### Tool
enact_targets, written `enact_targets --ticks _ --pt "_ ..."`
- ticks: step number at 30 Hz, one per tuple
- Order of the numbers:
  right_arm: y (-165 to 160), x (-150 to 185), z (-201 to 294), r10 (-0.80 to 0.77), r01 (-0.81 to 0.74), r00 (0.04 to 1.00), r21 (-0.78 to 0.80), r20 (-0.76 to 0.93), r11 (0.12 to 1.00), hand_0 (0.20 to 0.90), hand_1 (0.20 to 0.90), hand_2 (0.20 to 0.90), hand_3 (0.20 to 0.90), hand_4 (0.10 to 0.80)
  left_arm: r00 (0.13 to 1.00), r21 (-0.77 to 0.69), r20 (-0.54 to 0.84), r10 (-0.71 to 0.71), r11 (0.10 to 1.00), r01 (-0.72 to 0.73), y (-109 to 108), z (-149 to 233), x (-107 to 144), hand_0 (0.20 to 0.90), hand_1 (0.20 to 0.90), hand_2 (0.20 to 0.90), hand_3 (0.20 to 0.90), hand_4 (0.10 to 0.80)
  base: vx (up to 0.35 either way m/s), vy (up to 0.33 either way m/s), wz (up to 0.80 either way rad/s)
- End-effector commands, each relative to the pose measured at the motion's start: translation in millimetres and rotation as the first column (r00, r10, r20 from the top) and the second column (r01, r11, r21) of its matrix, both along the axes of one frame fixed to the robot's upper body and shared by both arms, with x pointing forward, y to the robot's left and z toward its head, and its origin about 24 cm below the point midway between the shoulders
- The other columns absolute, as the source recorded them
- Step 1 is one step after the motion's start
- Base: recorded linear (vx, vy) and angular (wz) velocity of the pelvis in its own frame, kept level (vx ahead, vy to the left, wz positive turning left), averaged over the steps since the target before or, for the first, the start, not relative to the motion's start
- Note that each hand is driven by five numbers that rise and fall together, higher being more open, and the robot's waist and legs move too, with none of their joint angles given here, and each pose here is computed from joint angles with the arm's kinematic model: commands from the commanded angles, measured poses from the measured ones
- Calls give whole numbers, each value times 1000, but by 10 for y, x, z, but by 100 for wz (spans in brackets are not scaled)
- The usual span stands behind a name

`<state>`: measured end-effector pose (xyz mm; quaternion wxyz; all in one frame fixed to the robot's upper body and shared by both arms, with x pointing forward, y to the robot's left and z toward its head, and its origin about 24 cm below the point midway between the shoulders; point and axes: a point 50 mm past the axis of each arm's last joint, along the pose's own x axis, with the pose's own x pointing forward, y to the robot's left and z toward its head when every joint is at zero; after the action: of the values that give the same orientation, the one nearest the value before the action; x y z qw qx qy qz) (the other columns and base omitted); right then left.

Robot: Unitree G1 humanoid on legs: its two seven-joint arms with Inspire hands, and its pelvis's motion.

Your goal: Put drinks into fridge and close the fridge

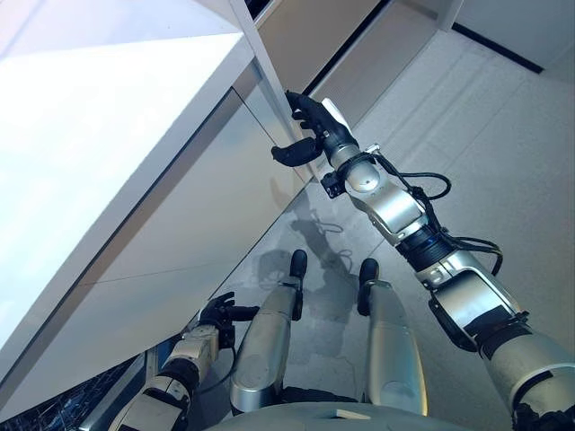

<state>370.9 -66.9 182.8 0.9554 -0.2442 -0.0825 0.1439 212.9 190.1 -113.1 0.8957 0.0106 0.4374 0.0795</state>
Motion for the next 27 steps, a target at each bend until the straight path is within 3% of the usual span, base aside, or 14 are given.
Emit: enact_targets --ticks 1,4,9,13,19,21,23,24,27 --pt "896 -438 892 327 -385 871 94 366 918 900 900 900 900 800 1000 56 -8 -25 998 25 170 -41 -168 900 900 900 900 800 -11 -6 14" --pt "777 -409 984 235 -318 861 118 451 941 900 900 900 900 800 999 62 5 -44 997 44 182 -39 -179 900 900 900 900 800 3 -23 9" --pt "471 -385 1137 -22 -173 825 290 565 941 900 900 900 900 800 997 84 31 -66 995 63 169 -19 -161 900 900 900 900 800 19 -8 2" --pt "207 -333 1048 -137 -94 830 379 540 920 900 900 900 900 800 996 115 71 -52 992 43 194 32 -107 900 900 900 900 800 8 -13 1" --pt "-552 -211 75 -308 185 919 418 248 889 900 900 900 900 800 1000 150 -3 28 988 -27 311 22 -162 900 900 900 900 800 83 -64 1" --pt "-1001 -437 -563 -360 297 930 419 78 858 900 900 900 900 800 995 132 -48 83 988 -76 375 -55 -348 900 900 900 900 800 144 -56 -10" --pt "-1111 -567 -789 -362 322 932 404 25 856 900 900 900 900 800 993 128 -68 97 988 -88 384 -93 -436 900 900 900 900 800 116 -24 -11" --pt "-1285 -784 -1185 -408 420 906 362 -115 832 900 900 900 900 800 990 114 -70 120 987 -112 383 -134 -546 900 900 900 900 800 114 -32 -15" --pt "-1492 -1148 -1761 -470 550 825 256 -313 795 900 900 900 900 800 990 77 -70 125 990 -119 398 -173 -674 900 900 900 900 800 107 -44 -23"
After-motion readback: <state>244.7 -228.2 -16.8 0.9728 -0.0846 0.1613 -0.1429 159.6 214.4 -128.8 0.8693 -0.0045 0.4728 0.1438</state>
